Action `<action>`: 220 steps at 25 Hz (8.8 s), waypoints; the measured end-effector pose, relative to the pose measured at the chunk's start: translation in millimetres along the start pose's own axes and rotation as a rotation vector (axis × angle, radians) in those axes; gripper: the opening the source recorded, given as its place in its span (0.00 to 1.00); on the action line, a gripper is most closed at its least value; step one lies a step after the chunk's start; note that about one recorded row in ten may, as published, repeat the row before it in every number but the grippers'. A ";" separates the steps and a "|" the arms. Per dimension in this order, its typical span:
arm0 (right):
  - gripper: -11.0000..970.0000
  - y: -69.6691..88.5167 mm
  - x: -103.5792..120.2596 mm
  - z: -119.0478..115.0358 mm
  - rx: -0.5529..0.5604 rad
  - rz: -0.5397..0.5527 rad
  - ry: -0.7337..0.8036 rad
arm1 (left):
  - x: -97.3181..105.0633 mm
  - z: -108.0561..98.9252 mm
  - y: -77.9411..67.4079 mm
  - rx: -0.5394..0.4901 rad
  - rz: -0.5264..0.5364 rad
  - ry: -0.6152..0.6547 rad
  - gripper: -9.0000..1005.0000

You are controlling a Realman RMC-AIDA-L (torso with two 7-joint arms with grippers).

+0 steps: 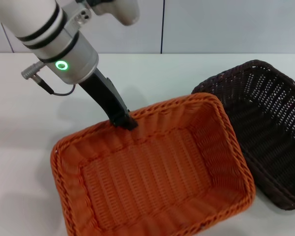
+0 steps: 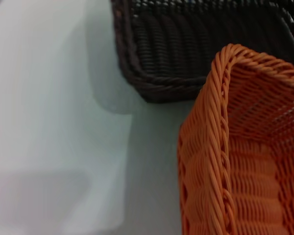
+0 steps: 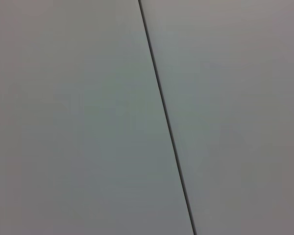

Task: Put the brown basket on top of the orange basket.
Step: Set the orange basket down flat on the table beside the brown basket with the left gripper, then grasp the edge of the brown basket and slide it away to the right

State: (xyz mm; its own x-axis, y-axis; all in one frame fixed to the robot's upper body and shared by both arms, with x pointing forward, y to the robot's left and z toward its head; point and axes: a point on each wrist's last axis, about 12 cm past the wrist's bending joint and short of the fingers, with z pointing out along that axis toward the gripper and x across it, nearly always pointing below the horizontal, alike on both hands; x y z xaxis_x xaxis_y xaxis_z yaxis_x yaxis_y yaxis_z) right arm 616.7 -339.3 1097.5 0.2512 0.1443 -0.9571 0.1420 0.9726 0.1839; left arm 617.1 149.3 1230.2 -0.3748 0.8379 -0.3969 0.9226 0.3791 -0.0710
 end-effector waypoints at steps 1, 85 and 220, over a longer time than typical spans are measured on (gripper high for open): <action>0.58 0.2 0.2 0.3 0.001 0.001 0.002 | 0.0 0.0 0.0 0.000 0.000 0.000 0.24; 0.58 4.7 -85.5 -52.0 -1.676 -0.796 1.184 | 93.8 41.8 47.4 -0.455 -0.285 -1.349 0.81; 0.19 -78.1 -117.2 -78.6 -1.340 -0.202 0.902 | 132.6 47.4 59.7 -0.532 -0.462 -1.327 0.81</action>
State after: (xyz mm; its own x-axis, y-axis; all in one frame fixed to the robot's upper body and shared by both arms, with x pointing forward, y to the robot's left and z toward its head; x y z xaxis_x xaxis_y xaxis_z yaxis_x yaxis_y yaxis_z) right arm 500.9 -417.8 1177.8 -0.3468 -0.4138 -0.8417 -0.9085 0.3713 0.1918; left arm 626.8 264.5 1129.9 0.0059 -0.2366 -0.9716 0.5006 0.8418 -0.2020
